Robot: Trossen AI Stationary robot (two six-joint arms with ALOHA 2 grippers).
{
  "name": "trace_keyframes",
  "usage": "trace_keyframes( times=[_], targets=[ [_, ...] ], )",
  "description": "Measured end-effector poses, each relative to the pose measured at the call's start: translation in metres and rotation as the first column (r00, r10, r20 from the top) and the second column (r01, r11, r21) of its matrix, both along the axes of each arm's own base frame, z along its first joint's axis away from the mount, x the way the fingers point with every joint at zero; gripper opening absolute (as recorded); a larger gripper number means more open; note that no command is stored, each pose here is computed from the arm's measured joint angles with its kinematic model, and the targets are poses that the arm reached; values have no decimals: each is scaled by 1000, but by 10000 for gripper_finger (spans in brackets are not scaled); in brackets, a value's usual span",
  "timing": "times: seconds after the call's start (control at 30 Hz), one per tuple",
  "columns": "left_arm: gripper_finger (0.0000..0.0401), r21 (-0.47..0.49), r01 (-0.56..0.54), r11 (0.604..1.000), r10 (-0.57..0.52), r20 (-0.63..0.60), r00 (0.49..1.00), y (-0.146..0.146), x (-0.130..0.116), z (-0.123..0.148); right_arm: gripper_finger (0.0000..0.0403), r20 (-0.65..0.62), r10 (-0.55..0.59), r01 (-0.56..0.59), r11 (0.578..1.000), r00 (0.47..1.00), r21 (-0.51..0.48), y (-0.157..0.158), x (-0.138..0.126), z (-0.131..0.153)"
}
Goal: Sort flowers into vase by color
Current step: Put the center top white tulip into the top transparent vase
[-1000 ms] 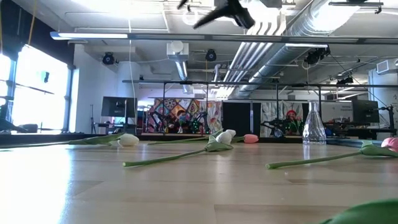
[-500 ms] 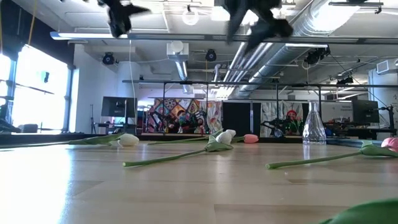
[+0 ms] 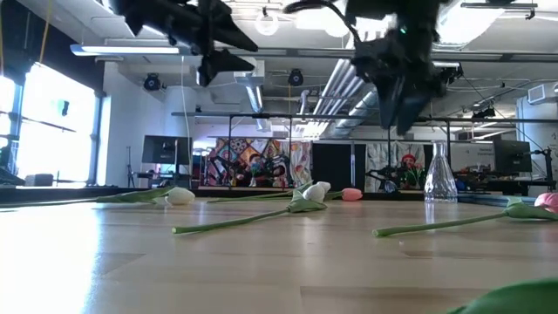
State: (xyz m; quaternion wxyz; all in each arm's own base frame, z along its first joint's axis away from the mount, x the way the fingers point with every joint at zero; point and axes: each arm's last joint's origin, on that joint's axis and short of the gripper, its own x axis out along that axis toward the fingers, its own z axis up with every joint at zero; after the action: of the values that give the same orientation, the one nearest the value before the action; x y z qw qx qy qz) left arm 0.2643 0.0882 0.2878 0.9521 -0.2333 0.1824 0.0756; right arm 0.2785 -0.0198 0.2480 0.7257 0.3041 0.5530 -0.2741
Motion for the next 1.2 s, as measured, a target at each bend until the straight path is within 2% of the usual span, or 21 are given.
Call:
trace_keyframes(
  times=[0.13, 0.27, 0.5, 0.77, 0.83, 0.9, 1.03, 1.2],
  targets=[
    [172, 17, -25, 1000, 25, 12, 1000, 5, 11, -8, 193, 132, 1, -12, 997, 991, 75, -7, -18, -18],
    [172, 28, -64, 998, 65, -19, 998, 7, 18, -17, 193, 248, 4, -22, 997, 969, 70, -11, -28, -29],
    [172, 8, -83, 997, 83, -50, 995, 9, 22, -26, 193, 412, 111, -109, 994, 904, -28, -14, -23, -39],
    [172, 39, -121, 992, 123, -59, 991, 24, 16, -26, 193, 622, 178, -110, 983, 762, -146, -20, -7, -25],
    [172, 47, -136, 990, 139, -59, 989, 31, 14, -26, 193, 656, 118, -40, 990, 746, -132, -25, -5, -22],
    [172, 59, -146, 988, 149, -60, 987, 36, 11, -26, 193, 675, 18, 42, 997, 737, -72, -31, -6, -21],
    [172, 115, -133, 984, 142, -74, 987, 42, 10, -29, 193, 654, -101, 158, 987, 750, -29, -43, -10, -24],
    [172, 177, -71, 982, 107, -201, 974, 45, 19, -55, 193, 619, -228, 267, 963, 752, 31, -54, -16, -28]
  ],
)
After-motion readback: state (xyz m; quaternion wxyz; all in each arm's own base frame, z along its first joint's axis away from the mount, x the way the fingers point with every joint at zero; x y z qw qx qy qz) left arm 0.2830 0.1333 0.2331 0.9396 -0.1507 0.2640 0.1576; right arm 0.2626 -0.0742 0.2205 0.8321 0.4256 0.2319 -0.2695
